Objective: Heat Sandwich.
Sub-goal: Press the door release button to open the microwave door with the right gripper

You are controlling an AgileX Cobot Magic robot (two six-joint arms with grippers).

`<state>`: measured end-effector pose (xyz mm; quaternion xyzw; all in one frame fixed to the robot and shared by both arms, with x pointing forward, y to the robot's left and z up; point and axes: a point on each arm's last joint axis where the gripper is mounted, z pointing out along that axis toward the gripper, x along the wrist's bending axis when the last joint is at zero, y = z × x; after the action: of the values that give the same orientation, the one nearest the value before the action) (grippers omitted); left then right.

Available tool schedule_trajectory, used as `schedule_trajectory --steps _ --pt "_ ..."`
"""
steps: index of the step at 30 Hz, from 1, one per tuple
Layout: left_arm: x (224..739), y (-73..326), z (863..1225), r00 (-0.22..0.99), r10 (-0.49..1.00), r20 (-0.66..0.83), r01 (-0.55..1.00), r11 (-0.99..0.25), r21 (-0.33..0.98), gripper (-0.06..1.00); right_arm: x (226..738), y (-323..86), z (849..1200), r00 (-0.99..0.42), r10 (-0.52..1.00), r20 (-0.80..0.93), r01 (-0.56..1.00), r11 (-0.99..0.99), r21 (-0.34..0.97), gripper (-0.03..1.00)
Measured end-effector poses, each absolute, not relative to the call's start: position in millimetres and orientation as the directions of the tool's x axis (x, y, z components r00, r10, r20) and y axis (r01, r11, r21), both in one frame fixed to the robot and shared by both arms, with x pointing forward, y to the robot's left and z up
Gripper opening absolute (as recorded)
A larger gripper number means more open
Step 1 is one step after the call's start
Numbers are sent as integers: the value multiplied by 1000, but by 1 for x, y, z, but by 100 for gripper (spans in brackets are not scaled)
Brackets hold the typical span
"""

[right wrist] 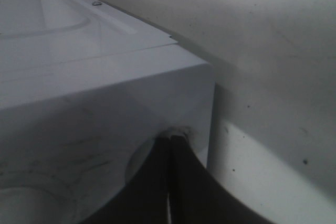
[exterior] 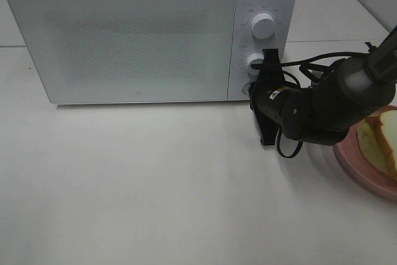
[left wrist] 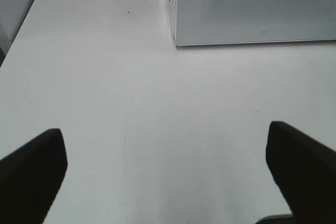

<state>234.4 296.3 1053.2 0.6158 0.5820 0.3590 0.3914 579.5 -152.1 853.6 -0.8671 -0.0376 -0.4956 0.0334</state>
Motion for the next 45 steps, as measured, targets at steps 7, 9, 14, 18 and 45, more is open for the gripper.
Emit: schedule_trajectory --steps 7,9,14,18,45 --pt "234 296 1053 65 998 -14 436 -16 900 97 582 -151 848 508 33 861 93 -996 -17 1" --pt "234 296 1053 65 998 -14 436 -16 900 97 582 -151 848 504 32 863 92 -996 -17 1" --pt "234 296 1053 65 998 -14 436 -16 900 97 582 -151 848 500 34 866 94 -995 -15 1" --pt "234 296 1053 65 998 -14 436 -16 900 97 582 -150 852 487 38 872 102 -995 -14 1" --pt "234 296 1053 65 998 -14 436 -16 900 97 592 -144 851 424 34 905 79 -997 1 1"
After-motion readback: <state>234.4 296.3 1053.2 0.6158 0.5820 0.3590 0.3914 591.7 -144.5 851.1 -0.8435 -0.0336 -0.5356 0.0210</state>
